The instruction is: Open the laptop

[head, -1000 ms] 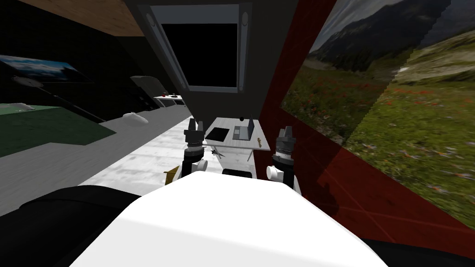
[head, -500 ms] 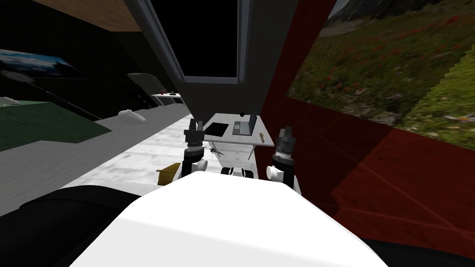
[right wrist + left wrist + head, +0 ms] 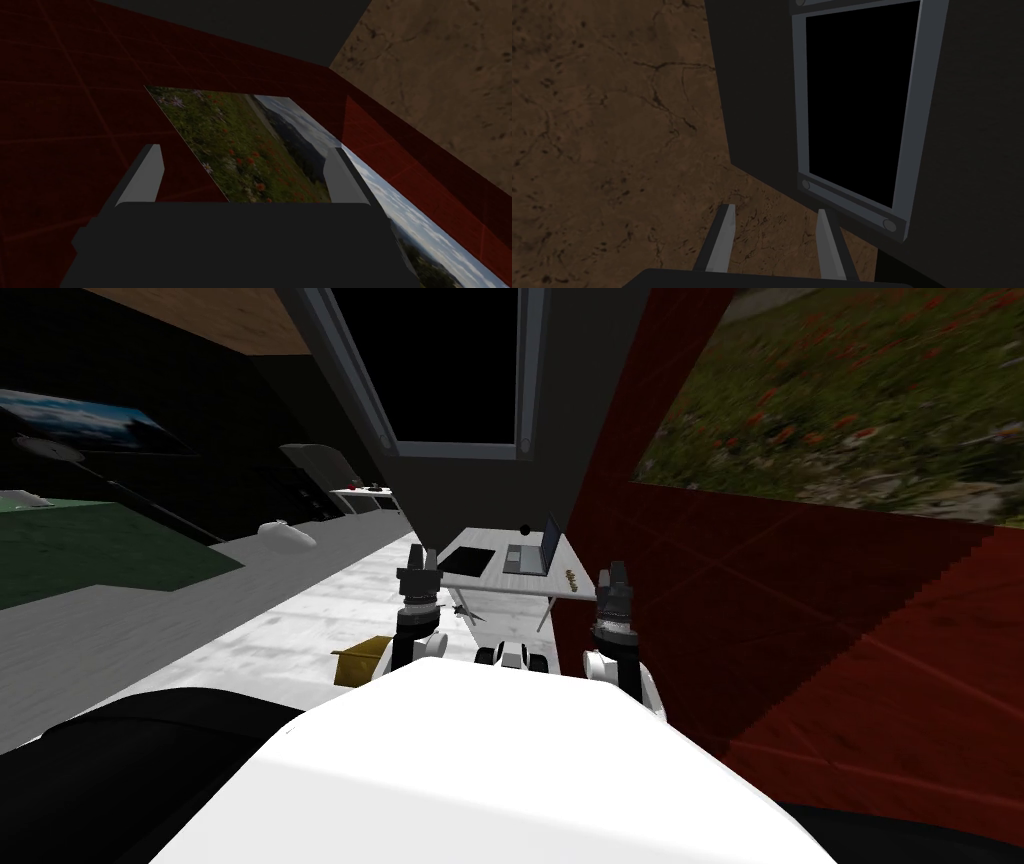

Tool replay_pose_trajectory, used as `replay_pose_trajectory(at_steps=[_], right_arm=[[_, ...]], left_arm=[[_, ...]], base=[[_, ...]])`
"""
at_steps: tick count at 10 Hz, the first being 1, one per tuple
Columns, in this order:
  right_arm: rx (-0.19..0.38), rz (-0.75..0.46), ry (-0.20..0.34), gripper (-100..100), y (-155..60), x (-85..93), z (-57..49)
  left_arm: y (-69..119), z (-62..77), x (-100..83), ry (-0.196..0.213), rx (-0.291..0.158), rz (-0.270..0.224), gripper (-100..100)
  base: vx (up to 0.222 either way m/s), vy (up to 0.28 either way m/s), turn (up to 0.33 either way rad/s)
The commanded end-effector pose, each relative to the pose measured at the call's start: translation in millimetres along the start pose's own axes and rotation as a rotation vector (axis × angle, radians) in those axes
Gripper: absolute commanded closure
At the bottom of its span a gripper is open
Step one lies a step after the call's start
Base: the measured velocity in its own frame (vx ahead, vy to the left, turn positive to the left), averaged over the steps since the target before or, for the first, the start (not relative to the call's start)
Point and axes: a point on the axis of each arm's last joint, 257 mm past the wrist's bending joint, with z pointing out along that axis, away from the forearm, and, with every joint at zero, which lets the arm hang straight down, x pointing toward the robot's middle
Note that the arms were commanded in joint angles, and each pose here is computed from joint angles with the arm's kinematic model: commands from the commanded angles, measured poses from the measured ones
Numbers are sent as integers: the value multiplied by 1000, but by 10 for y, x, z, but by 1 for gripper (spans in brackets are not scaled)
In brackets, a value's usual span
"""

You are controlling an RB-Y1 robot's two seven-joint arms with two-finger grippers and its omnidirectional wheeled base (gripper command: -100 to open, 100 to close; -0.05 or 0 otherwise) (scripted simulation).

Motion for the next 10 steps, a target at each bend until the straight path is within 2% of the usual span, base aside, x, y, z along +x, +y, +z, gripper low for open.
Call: replay_pose_trajectory(at_steps=[1, 5, 10], right_arm=[[19, -122, 73, -100, -124, 21, -42], [57, -335, 172, -100, -369, -23, -125], [96, -603, 288, -100, -685, -162, -224]], left_arm=[[0, 0, 0, 0, 0, 0, 0], [0, 0, 0, 0, 0, 0, 0], [0, 0, 0, 0, 0, 0, 0]], base=[[15, 48, 72], [23, 58, 65], [29, 53, 71]])
